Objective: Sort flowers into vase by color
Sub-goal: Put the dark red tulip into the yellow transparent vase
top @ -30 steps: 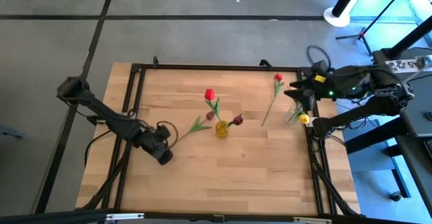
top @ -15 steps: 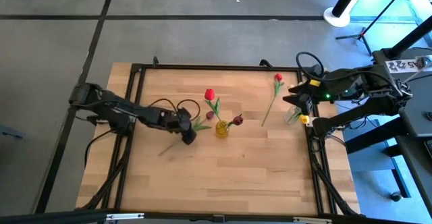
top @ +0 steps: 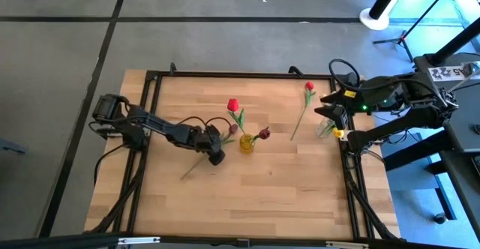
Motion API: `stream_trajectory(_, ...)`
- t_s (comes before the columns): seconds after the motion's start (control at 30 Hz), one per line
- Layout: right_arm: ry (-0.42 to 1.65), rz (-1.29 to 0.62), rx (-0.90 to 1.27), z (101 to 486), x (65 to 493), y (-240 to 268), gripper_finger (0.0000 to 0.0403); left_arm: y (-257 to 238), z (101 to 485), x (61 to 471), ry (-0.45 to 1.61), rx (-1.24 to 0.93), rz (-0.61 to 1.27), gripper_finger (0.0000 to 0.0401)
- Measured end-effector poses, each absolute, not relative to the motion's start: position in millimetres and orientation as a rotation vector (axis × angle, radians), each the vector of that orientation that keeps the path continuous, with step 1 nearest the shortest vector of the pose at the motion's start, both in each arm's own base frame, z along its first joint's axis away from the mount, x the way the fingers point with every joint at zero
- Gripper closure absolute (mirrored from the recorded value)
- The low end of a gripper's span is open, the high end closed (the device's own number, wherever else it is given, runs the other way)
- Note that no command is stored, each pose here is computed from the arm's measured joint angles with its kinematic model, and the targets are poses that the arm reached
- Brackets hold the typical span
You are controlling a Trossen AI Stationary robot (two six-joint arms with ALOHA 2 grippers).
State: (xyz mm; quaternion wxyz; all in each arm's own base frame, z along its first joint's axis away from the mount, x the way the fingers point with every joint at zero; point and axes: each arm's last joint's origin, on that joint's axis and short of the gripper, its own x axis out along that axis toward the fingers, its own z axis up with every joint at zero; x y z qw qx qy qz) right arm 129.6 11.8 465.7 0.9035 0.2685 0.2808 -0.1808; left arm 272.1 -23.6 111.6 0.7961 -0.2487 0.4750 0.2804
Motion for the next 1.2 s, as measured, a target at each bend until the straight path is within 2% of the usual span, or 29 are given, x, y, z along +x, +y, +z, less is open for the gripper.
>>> stream_trajectory(0.03,0.577,-0.372,0.544,466.0,129.8,11.7,0.0132,-25.9,111.5,271.3,1.022,-0.544,0.609,0.0369)
stream_trajectory(0.1,0.558,-0.376,0.522,467.3,130.7,11.4,0.0132,-32.4,115.6,267.9,1.021,-0.573,0.615,0.0388)
stream_trajectory(0.23,0.499,-0.347,0.493,472.6,135.5,12.0,0.0132,-60.1,140.3,244.3,1.069,-0.619,0.539,0.0395)
stream_trajectory(0.37,0.408,-0.309,0.470,480.7,145.7,13.5,0.0132,-89.0,190.2,209.4,0.911,-0.630,0.461,0.0397)
stream_trajectory(0.5,0.287,-0.270,0.447,491.9,156.4,14.9,0.0132,-115.0,233.3,164.6,0.756,-0.647,0.239,0.0399)
stream_trajectory(0.73,0.147,-0.206,0.441,503.9,178.9,19.1,0.0132,-121.0,293.2,111.1,0.548,-0.624,-0.094,0.0400)
stream_trajectory(0.83,0.132,-0.185,0.443,505.2,182.3,20.9,0.0132,-119.7,317.0,107.6,0.431,-0.593,-0.166,0.0400)
stream_trajectory(0.97,0.107,-0.110,0.398,506.6,195.5,38.6,0.0132,-120.1,345.8,117.3,0.174,-0.511,-0.207,0.0401)
stream_trajectory(1.2,0.009,0.017,0.305,505.1,236.3,79.7,0.0132,-108.4,368.1,171.5,-0.177,-0.283,-0.015,0.0401)
